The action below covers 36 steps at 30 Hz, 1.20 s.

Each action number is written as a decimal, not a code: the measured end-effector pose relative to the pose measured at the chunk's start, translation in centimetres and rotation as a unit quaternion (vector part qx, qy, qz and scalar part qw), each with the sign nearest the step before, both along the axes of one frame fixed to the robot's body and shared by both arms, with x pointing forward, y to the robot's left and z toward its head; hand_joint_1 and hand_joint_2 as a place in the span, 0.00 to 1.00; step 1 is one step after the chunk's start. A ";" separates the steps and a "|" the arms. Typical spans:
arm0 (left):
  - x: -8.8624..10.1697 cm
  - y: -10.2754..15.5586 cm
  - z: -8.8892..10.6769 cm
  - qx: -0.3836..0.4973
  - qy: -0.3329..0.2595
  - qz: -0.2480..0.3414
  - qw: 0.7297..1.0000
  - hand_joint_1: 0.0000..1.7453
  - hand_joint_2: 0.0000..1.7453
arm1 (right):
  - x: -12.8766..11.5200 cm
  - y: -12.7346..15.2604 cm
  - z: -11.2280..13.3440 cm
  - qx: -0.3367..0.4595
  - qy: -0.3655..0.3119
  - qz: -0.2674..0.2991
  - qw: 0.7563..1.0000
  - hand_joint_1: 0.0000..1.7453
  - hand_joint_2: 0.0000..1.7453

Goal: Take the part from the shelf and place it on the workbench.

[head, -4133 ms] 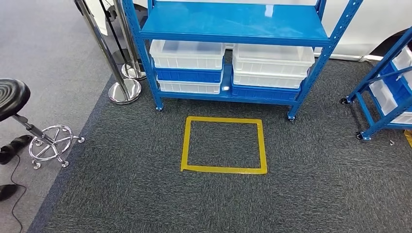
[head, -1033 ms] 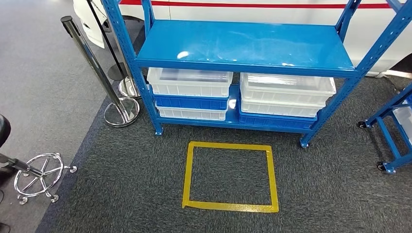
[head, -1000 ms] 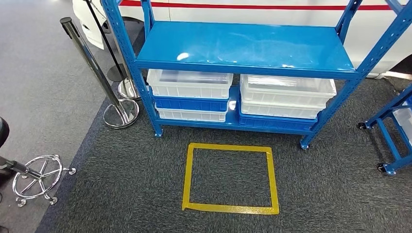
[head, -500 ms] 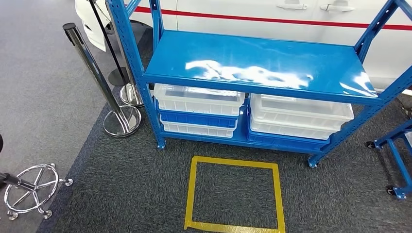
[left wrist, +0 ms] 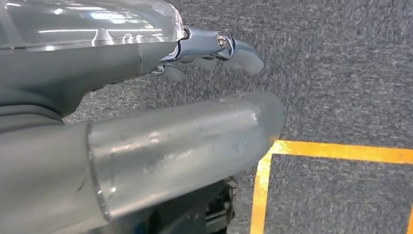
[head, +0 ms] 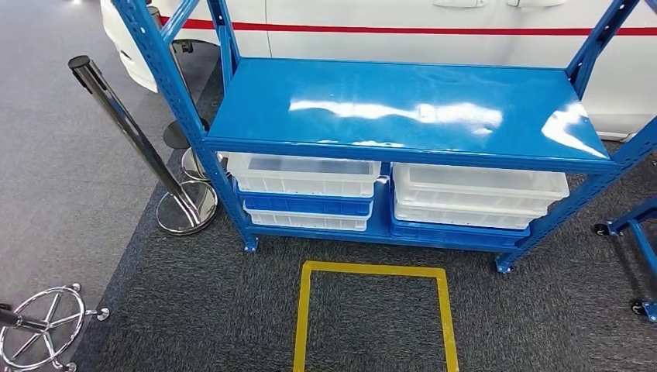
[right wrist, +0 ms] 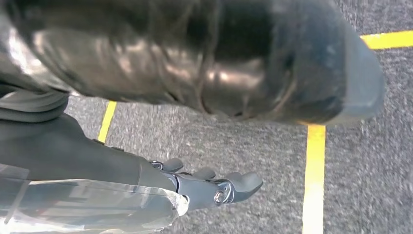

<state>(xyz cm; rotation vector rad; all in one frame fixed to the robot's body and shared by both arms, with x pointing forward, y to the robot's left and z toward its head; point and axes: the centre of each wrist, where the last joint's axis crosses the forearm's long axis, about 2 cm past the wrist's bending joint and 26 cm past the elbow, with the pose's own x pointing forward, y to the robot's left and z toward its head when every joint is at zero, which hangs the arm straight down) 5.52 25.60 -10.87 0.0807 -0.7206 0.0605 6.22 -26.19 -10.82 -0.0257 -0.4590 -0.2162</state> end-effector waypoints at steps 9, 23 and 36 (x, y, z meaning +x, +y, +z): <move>0.0 0.0 0.0 0.001 -0.003 0.002 1.000 0.00 0.00 | 0.0 0.1 0.0 0.001 -0.001 0.000 1.000 0.00 0.00; 0.4 -0.2 0.1 0.000 -0.007 0.002 1.000 0.00 0.00 | -0.1 -0.2 0.0 -0.003 -0.002 -0.005 1.000 0.00 0.00; 0.1 -0.1 0.0 0.001 -0.005 0.000 1.000 0.00 0.00 | -0.1 -0.2 0.0 -0.013 -0.001 0.001 1.000 0.00 0.00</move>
